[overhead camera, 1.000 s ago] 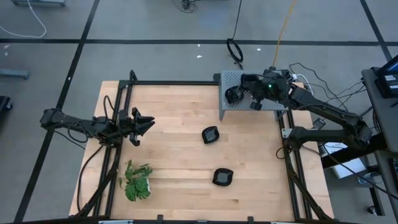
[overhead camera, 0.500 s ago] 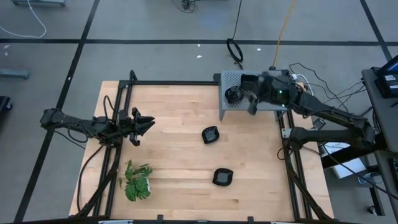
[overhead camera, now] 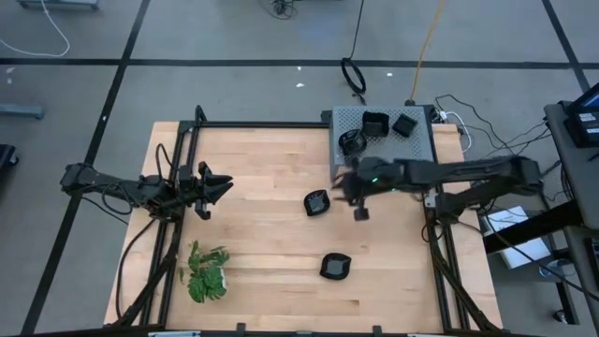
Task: Pick & Place Mini shaped plates
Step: Stack the leaf-shaped plate on the leaf-shaped plates on the shelf
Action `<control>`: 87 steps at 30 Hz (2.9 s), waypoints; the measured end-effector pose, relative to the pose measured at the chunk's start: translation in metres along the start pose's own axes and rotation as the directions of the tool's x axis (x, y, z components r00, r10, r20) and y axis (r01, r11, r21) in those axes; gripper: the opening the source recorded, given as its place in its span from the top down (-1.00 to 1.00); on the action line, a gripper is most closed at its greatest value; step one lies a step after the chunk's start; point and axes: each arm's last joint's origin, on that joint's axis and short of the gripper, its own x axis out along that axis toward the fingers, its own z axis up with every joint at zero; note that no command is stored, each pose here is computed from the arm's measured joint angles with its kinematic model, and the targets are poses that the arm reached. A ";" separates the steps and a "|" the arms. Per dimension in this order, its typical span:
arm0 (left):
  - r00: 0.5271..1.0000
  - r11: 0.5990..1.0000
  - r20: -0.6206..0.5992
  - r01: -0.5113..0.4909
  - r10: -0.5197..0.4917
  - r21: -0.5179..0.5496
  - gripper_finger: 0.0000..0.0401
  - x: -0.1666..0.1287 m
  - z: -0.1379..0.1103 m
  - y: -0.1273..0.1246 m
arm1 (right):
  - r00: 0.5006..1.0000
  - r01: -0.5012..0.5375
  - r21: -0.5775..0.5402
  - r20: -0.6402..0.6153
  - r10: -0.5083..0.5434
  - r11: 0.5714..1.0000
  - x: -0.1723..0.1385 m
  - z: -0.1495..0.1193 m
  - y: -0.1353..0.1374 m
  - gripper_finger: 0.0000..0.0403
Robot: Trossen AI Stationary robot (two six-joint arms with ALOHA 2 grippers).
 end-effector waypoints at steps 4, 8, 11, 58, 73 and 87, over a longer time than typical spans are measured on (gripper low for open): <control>1.000 1.000 0.000 0.000 0.000 0.000 0.42 0.000 0.000 0.000 | 0.987 -0.139 -0.076 -0.093 0.132 0.987 0.033 -0.011 0.012 0.38; 1.000 1.000 0.000 0.001 -0.001 0.000 0.42 0.000 0.000 0.000 | 0.959 -0.247 -0.148 -0.180 0.220 0.958 0.061 -0.025 0.020 0.38; 1.000 1.000 0.000 0.000 0.000 0.000 0.42 0.000 0.000 0.000 | 0.943 -0.289 -0.219 -0.231 0.238 0.932 0.077 -0.035 0.025 0.38; 1.000 1.000 -0.003 0.000 0.000 0.001 0.42 0.000 0.000 0.000 | 0.993 -0.016 -0.327 0.108 0.054 0.945 0.053 0.009 0.022 1.00; 1.000 1.000 -0.003 -0.001 0.001 0.002 0.42 0.000 0.000 0.000 | 0.962 0.271 -0.227 0.091 -0.256 0.935 -0.058 -0.001 -0.037 1.00; 1.000 1.000 -0.003 0.000 0.000 0.002 0.42 0.000 0.000 0.000 | 0.952 0.250 -0.377 -0.072 -0.298 0.892 -0.059 -0.026 -0.066 1.00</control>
